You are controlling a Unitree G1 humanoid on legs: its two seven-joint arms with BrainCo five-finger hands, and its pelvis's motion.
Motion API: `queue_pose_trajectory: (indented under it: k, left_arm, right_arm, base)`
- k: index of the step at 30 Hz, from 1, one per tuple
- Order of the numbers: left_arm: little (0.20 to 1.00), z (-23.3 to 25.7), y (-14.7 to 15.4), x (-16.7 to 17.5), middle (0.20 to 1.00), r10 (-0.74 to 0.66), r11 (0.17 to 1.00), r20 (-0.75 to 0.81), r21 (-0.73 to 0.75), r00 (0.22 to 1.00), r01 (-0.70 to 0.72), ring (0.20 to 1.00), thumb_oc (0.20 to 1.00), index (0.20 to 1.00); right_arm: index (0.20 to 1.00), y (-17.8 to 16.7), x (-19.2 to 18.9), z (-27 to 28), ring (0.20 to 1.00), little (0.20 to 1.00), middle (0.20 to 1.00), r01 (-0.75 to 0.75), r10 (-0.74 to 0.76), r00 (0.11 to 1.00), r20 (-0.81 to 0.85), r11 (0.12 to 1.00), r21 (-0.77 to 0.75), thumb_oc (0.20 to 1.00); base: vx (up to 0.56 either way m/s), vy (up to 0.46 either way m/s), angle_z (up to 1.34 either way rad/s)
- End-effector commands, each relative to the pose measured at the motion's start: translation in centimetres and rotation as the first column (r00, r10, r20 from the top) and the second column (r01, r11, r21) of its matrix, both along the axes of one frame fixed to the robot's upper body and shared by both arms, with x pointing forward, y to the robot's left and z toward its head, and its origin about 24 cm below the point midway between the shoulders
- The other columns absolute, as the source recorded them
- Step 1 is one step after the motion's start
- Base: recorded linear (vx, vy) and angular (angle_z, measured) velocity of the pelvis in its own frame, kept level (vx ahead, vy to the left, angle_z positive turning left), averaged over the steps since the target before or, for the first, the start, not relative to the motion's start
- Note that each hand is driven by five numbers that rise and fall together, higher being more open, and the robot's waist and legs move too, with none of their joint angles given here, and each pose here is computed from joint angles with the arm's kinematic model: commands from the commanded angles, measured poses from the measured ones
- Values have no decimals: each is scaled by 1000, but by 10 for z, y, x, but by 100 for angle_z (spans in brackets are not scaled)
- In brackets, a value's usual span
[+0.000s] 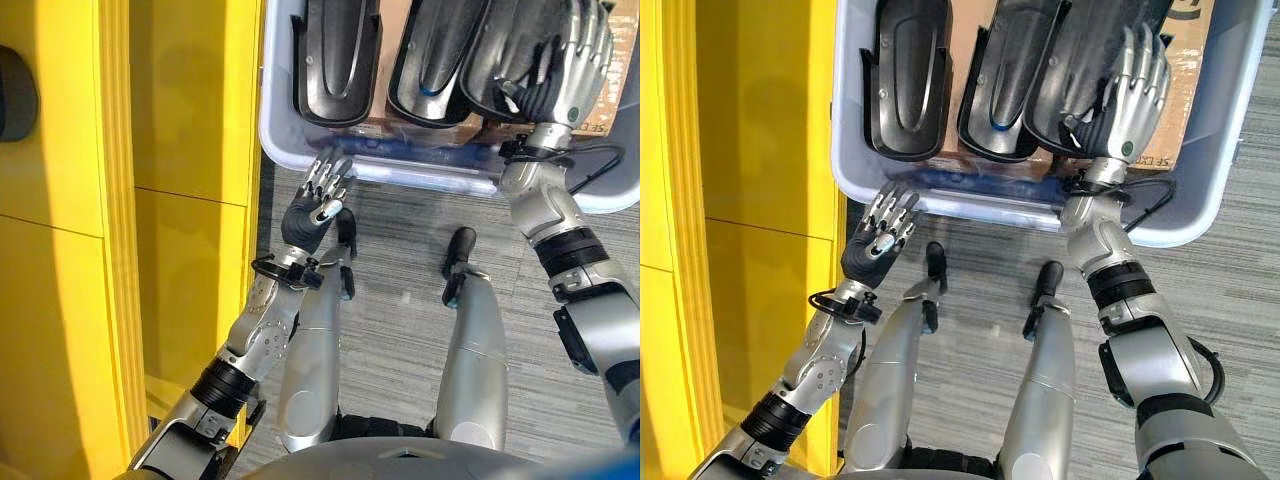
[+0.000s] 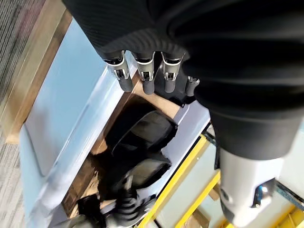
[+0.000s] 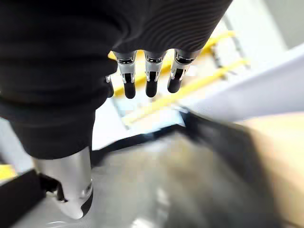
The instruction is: Move parts from the plastic box to the shelf.
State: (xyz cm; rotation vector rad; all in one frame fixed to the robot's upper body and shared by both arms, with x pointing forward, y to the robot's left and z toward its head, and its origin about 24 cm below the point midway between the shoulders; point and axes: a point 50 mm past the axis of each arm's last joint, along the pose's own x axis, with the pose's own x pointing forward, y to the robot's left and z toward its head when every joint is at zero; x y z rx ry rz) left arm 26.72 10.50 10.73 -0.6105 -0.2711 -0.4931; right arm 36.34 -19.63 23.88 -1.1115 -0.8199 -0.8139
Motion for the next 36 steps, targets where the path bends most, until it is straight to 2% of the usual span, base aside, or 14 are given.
queue_pose_trajectory:
  k: [1,3,5,12,17,24,28,33,36]
  left_arm:
    - [1000,10,1,-9,1000,-20,999,95,-33,995,23,1000,1000,1000]
    - [1000,8,3,-9,1000,-20,999,90,-34,996,23,1000,1000,1000]
    - [1000,6,3,-10,1000,-25,999,89,-33,996,28,1000,1000,1000]
    - [1000,4,2,-14,1000,-47,997,95,-52,994,52,1000,1000,1000]
    - [1000,7,-2,-14,1000,-23,996,93,-83,995,31,1000,1000,1000]
    - [1000,11,-9,-12,1000,2,993,84,-115,996,8,1000,1000,1000]
    - [1000,11,-11,-12,1000,5,994,72,-114,997,3,1000,1000,1000]
    - [1000,12,-12,-12,1000,-1,993,63,-121,998,9,1000,1000,1000]
    - [1000,12,-12,-12,1000,-6,995,74,-102,997,14,1000,1000,1000]
  right_arm:
    - [1000,10,-14,33,1000,1000,1000,-58,85,979,187,988,-144,1000]
    - [1000,20,-16,34,1000,1000,1000,-87,131,975,181,969,-231,1000]
    - [1000,26,-18,34,1000,1000,1000,-99,146,972,184,964,-247,1000]
    - [1000,9,-26,22,1000,1000,1000,-93,78,959,271,995,42,1000]
    - [1000,-1,-26,1,1000,1000,1000,-120,40,967,253,944,309,1000]
    - [1000,5,-28,-2,1000,1000,1000,-154,49,963,264,907,392,1000]
    - [1000,3,-27,-7,1000,1000,1000,-115,3,969,247,890,441,1000]
    - [1000,5,-23,-4,1000,1000,1000,-127,39,978,204,889,440,1000]
    - [1000,4,-16,-7,1000,1000,1000,-143,86,987,133,850,508,1000]
  base:
    - [-8,71,-4]
    - [-5,35,-3]
    - [0,0,0]
    - [4,53,0]
    - [13,66,-9]
    - [21,73,-7]
    - [0,0,0]
    - [0,0,0]
    - [0,0,0]
